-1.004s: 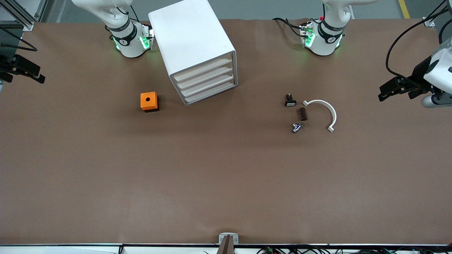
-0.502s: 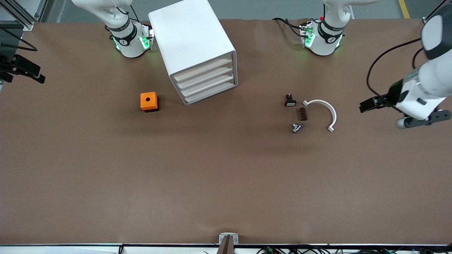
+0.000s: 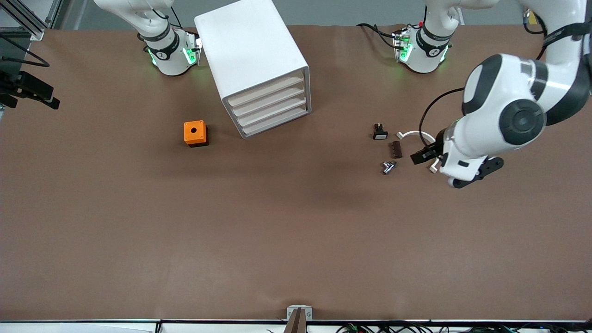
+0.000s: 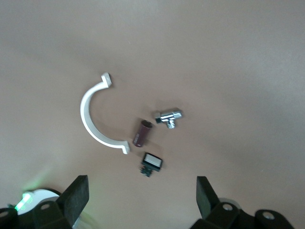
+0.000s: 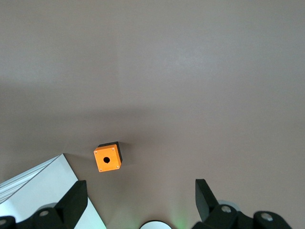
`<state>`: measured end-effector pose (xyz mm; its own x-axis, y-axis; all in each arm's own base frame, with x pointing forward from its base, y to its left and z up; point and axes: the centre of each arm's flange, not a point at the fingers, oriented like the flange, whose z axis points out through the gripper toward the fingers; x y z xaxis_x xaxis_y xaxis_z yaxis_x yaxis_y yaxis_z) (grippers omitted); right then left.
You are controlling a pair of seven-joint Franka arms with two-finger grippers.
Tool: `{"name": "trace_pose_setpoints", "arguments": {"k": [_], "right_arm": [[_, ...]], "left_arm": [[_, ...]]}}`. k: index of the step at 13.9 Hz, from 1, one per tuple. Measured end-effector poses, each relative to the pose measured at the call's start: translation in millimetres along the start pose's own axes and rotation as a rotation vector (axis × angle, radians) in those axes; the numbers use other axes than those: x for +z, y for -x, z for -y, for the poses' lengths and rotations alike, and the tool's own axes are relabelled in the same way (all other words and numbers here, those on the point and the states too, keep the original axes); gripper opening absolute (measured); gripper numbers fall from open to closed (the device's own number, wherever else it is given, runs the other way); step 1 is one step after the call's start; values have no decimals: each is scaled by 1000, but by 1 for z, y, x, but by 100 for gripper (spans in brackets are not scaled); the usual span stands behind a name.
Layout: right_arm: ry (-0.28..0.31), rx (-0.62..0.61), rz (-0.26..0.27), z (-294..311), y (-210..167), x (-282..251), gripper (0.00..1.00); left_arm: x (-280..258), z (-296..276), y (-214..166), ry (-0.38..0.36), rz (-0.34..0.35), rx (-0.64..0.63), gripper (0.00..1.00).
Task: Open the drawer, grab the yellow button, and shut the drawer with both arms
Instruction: 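Move the left gripper toward the white cabinet's drawer handle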
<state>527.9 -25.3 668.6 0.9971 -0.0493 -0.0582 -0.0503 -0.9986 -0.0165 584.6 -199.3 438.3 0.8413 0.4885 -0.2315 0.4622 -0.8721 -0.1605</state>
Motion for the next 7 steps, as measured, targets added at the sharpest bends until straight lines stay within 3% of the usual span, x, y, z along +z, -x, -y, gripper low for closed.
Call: {"name": "trace_pose_setpoints", "arguments": {"k": [4, 7], "right_arm": [[0, 0, 0, 0, 0, 0, 100], [0, 0, 0, 0, 0, 0, 100]], "left_arm": [[16, -62, 23, -21, 8, -171, 100], [31, -90, 50, -63, 112, -250, 100]]}}
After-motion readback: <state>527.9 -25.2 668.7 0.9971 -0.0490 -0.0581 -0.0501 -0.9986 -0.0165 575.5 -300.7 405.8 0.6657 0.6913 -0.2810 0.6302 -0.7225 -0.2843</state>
